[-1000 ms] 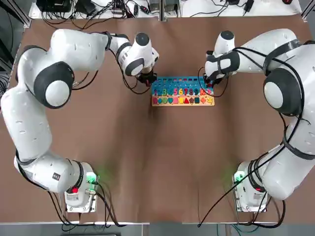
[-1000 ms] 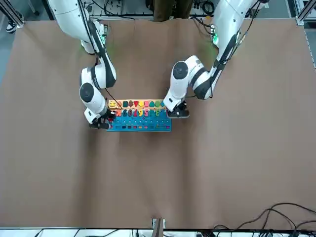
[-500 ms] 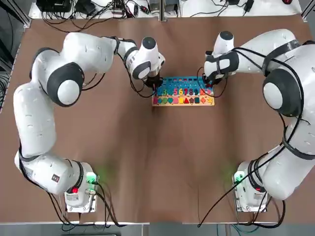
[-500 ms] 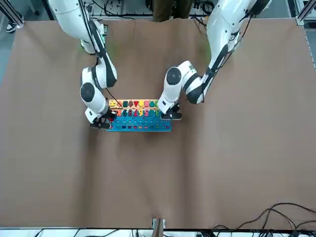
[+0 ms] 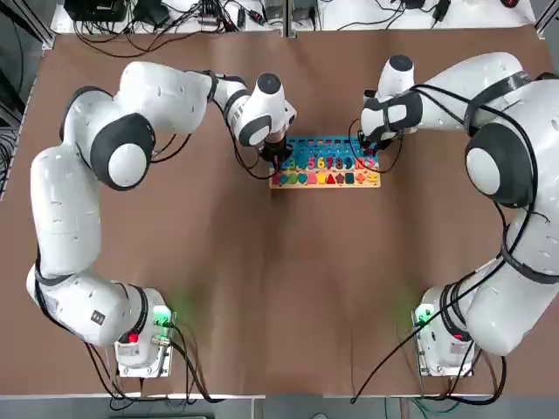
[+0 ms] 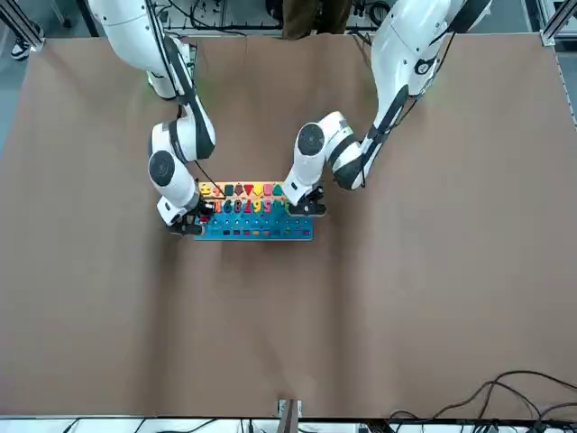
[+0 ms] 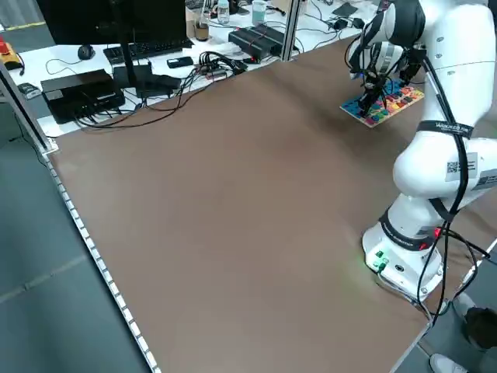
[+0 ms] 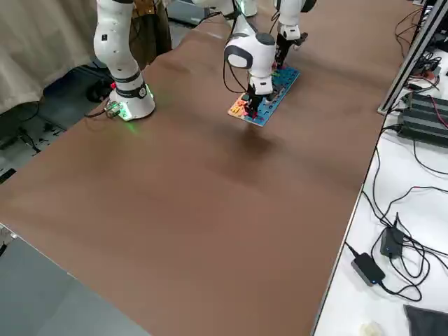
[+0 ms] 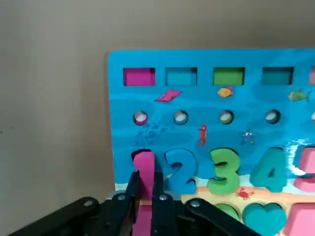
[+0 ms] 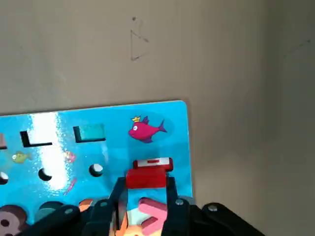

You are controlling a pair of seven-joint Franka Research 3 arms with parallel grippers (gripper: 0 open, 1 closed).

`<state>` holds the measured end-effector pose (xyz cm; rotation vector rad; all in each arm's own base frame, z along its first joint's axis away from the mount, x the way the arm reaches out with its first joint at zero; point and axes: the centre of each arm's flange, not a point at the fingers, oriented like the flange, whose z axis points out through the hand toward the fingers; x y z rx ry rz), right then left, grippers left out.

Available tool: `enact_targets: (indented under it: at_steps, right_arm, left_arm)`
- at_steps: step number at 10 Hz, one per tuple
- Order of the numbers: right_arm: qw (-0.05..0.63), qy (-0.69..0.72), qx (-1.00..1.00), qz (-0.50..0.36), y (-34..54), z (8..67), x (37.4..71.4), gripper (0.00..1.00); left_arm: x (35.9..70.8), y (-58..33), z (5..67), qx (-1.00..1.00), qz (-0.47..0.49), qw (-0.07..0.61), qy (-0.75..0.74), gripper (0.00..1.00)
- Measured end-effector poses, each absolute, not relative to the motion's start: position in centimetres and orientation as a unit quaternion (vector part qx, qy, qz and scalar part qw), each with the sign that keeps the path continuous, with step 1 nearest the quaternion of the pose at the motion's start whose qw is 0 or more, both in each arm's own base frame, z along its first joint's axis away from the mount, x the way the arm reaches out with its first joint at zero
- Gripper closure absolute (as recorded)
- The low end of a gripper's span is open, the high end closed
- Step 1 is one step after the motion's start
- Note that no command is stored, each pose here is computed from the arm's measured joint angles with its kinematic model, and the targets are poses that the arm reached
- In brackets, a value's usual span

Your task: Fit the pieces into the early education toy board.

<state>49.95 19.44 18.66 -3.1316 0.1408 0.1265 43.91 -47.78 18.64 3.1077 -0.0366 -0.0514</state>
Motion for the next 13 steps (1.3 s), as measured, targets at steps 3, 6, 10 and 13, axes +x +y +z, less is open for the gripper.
enact_targets:
  at_steps: [3,6,10,13]
  right_arm:
    - [0.001,0.055,-0.998,0.040,18.2,18.6,50.5,0.64]
    - [0.001,0.052,-0.998,0.038,18.3,18.6,50.8,0.64]
    - [0.001,0.037,-0.999,0.037,19.8,18.6,50.4,0.64]
    - [0.001,0.027,-0.999,0.037,19.9,18.5,50.5,0.64]
  left_arm:
    - [43.9,-47.8,18.6,1.000,-0.017,0.017,-0.012,0.86]
    - [43.9,-47.7,18.6,1.000,-0.027,0.009,-0.006,0.86]
    - [43.9,-47.6,18.6,0.999,-0.034,0.005,-0.001,0.86]
    - [44.0,-47.6,18.6,0.999,-0.034,0.006,-0.010,0.86]
